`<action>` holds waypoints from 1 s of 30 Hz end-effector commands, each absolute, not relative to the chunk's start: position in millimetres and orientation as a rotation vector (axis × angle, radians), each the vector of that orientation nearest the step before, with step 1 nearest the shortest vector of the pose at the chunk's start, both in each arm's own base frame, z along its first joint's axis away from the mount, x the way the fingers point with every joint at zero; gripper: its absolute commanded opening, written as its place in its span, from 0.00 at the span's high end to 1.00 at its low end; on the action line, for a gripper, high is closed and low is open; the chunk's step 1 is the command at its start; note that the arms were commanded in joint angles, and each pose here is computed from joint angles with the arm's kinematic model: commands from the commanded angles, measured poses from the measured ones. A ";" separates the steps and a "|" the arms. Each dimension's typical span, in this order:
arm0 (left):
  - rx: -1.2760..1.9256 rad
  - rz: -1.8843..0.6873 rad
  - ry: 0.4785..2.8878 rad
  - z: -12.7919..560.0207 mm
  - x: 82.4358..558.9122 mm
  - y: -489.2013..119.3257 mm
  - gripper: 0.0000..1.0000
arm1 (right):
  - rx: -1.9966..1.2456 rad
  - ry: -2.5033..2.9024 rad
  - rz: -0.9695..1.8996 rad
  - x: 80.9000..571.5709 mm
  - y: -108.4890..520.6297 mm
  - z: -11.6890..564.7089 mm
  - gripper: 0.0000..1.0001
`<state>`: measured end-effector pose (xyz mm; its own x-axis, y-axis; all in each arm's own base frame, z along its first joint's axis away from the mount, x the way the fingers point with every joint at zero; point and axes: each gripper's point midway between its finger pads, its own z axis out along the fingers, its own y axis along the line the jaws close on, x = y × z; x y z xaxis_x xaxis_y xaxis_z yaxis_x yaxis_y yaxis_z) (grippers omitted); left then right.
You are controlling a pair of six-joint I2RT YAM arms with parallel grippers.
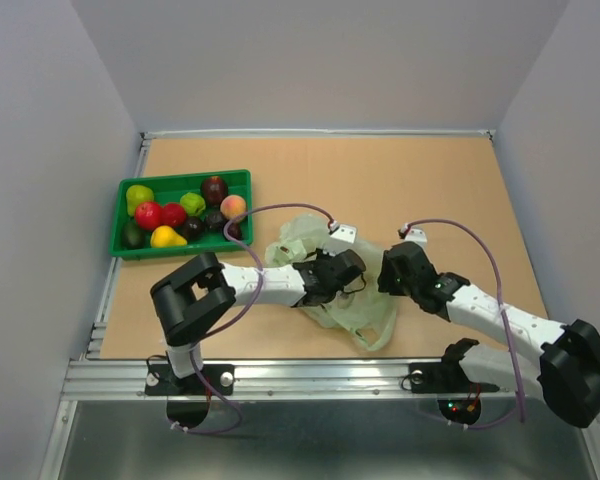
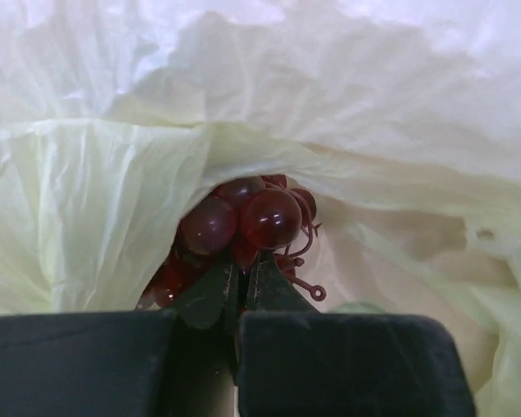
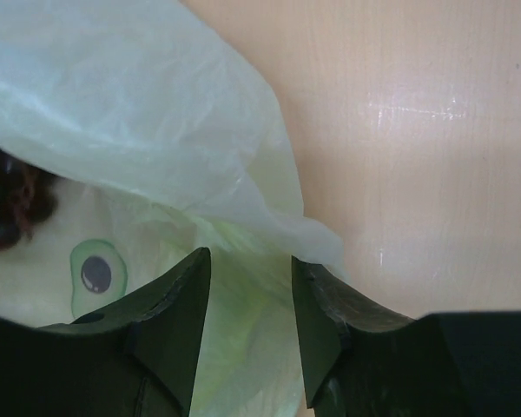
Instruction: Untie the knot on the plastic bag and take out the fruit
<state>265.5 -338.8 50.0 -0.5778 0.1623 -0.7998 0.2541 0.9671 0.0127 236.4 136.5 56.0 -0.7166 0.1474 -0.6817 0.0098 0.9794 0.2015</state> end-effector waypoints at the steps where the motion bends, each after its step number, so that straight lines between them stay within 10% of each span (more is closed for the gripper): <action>1: 0.556 -0.272 2.163 76.5 227.3 -357.6 1.00 | 0.146 2.264 0.208 262.0 138.8 76.5 0.53; 12: 0.856 -0.652 1.909 170.1 169.6 -362.9 1.00 | 0.222 2.199 0.036 290.7 125.7 83.1 0.99; 30: 0.363 -0.938 1.439 427.4 225.9 -285.9 1.00 | 0.266 2.308 0.013 272.6 121.5 40.8 0.99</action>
<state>219.2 -308.4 329.9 -0.2621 -0.1264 -0.9567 0.7343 0.6171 -0.2827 269.9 121.7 39.2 -0.6859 0.1524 -0.7116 0.1589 0.9856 0.0579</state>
